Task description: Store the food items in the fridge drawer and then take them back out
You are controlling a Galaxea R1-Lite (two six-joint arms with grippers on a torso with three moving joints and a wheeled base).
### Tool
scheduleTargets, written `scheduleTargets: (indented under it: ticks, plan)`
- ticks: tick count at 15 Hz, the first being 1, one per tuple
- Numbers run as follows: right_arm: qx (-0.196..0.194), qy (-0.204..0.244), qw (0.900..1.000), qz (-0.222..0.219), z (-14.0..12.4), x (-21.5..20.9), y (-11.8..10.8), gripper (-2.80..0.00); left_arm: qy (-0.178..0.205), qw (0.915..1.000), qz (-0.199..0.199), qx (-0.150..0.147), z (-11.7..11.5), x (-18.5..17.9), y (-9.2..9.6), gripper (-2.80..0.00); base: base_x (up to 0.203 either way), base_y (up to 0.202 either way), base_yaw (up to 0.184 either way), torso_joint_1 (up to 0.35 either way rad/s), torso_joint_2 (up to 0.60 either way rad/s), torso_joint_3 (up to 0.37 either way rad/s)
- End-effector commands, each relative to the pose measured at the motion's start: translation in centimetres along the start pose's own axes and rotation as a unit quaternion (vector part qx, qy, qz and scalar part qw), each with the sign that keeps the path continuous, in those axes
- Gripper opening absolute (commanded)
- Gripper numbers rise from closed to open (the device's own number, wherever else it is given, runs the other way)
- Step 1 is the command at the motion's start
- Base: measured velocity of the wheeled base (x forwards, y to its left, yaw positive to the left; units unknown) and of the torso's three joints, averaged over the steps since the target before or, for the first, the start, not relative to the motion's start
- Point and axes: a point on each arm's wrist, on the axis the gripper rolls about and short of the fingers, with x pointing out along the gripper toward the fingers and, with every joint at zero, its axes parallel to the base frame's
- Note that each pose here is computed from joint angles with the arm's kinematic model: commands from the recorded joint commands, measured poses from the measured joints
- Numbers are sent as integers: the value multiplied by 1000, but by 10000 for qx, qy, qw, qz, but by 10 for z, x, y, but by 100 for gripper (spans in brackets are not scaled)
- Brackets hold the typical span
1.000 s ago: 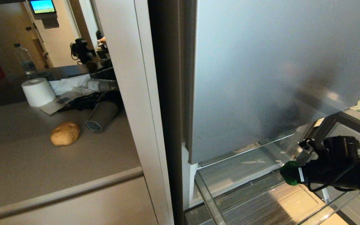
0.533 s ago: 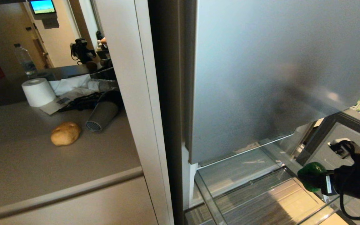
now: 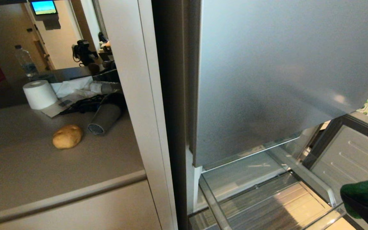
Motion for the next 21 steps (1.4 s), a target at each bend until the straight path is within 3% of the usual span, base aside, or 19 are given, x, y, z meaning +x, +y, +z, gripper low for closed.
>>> scheduleTargets:
  ticks: [1, 4, 7, 9, 11, 12, 16, 18, 20, 21]
  plan:
    - [-94, -958, 9952, -153, -4, -33, 6, -280, 7, 10000, 3, -2, 0, 0, 0, -280, 0, 0, 0, 0, 0, 0]
    - [453, -1686, 9835, -476, -9, -53, 9, -280, 7, 10000, -5, -2, 0, 0, 0, -280, 0, 0, 0, 0, 0, 0]
    - [589, -1817, 9807, -407, -20, -67, 13, -280, 7, 10000, -6, -2, 0, 0, 0, -280, 0, 0, 0, 0, 0, 0]
    - [545, -1268, 9897, -391, -43, -73, 15, -280, 7, 10000, -5, -2, 0, 0, 0, -280, 0, 0, 0, 0, 0, 0]
    - [414, -437, 9976, -355, -65, -74, 18, -280, 7, 10000, -3, -2, 0, 0, 0, -280, 0, 0, 0, 0, 0, 0]
    - [337, -303, 9984, -338, -68, -74, 18, -280, 7, 10000, 3, -2, 0, 0, 0, -280, 0, 0, 0, 0, 0, 0]
    - [-92, -659, 9977, -97, -73, -81, 19, -280, 7, 10000, 3, -2, 0, 0, 0, -280, 0, 0, 0, 0, 0, 0]
    - [-185, -1143, 9932, -98, -79, -91, 20, -280, 7, 10000, -5, -2, 0, 0, 0, -280, 0, 0, 0, 0, 0, 0]
    - [-134, -1442, 9893, -174, -81, -94, 19, -280, 7, 10000, -5, -2, 0, 0, 0, -280, 0, 0, 0, 0, 0, 0]
    - [80, -1427, 9895, -220, -81, -94, 19, -280, 7, 10000, -1, -2, 0, 0, 0, -280, 0, 0, 0, 0, 0, 0]
